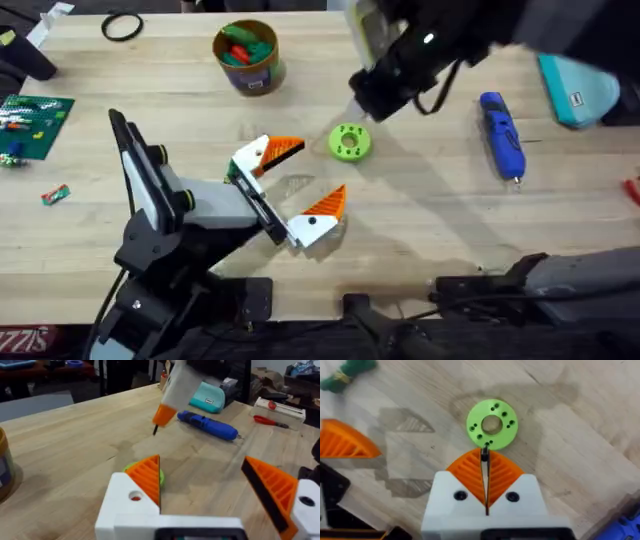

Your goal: Pick up the gripper from the table and insert it into the empty holder that is missing its gripper. Then pick up a screw, insert it into the mounting hole, and use the screwdriver to tighten it. Finally, clean up the table by picking up the vegetable and placing it into the bucket.

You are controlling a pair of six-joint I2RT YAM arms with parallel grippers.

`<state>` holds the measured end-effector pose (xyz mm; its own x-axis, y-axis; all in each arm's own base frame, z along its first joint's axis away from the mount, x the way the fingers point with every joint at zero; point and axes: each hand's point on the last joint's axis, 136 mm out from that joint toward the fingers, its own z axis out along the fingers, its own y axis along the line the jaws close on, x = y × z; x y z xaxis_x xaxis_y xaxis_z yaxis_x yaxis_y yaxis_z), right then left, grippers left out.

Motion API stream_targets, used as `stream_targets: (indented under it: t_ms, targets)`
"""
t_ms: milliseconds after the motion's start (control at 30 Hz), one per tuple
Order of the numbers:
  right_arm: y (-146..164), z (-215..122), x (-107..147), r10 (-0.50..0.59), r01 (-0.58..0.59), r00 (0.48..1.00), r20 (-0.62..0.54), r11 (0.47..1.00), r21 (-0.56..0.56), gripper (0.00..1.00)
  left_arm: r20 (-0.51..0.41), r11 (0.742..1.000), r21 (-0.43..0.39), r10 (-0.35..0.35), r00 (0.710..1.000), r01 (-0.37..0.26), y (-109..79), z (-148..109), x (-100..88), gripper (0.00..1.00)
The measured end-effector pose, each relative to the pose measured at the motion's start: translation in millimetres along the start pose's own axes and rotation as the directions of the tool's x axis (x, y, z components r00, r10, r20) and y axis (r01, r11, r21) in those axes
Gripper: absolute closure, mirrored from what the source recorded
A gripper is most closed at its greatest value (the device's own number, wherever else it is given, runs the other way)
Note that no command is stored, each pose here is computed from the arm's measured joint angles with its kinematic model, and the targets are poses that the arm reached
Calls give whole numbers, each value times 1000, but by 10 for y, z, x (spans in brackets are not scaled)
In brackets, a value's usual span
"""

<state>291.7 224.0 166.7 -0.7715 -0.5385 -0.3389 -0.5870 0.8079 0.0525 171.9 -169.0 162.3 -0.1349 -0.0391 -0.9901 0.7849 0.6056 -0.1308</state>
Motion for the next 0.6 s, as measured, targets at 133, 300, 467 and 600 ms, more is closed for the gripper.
stream_targets:
  t_ms: [133, 300, 467, 600]
  targets:
    - [15, -285, -89, -3, 3, 997, 72, 1000, -2, 997, 0, 1000, 0, 0, 1000, 0, 0, 0, 0, 15]
    - [24, -468, -95, -5, 6, 993, 118, 1000, -2, 997, 0, 1000, 0, 0, 1000, 0, 0, 0, 0, 15]
    - [29, -556, -99, -6, 7, 990, 143, 1000, -3, 998, 0, 1000, 0, 0, 1000, 0, 0, 0, 0, 15]
    - [29, -562, -99, -6, 7, 989, 144, 1000, -3, 998, 0, 1000, 0, 0, 1000, 0, 0, 0, 0, 15]
